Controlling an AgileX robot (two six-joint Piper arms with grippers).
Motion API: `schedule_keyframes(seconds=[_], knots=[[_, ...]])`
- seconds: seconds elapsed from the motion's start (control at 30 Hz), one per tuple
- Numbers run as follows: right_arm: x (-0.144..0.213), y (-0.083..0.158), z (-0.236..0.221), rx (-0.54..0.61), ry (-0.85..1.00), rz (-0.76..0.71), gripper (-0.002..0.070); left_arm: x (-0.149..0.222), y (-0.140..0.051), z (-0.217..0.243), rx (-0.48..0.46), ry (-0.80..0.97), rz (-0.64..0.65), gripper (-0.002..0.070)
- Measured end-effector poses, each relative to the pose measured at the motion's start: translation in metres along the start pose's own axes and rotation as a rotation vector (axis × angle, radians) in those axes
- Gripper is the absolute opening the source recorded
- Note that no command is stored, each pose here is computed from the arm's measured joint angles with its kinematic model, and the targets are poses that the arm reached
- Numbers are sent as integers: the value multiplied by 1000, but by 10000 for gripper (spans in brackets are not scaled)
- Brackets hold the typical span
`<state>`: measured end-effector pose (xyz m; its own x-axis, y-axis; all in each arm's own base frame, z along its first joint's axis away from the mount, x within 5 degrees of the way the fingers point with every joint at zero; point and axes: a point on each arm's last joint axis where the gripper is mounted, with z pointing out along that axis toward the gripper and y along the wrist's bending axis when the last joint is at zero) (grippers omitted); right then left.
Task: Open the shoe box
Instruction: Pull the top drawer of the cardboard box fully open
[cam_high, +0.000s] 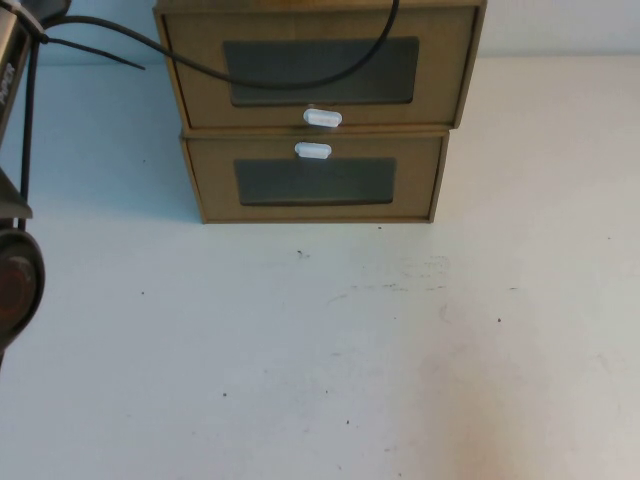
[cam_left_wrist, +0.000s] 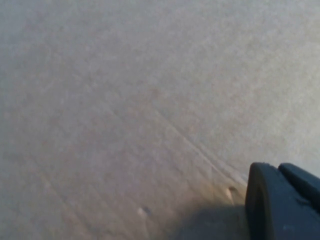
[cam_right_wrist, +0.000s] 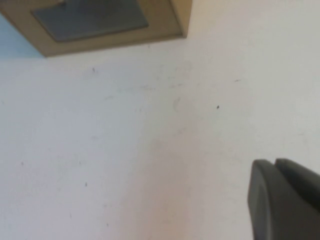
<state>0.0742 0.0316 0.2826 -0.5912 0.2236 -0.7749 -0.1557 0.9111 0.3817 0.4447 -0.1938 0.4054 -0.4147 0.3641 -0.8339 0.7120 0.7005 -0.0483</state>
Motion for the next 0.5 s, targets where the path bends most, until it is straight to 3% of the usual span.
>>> schedule_keyframes(seconds=[0.27,0.5], knots=[[-38,15,21,-57,190,-110,-13,1,-1,-1,9,15,0,-5],[-83,54,71,-172,350,-277,-13,1,-2,-2,10,16,-3,-5]])
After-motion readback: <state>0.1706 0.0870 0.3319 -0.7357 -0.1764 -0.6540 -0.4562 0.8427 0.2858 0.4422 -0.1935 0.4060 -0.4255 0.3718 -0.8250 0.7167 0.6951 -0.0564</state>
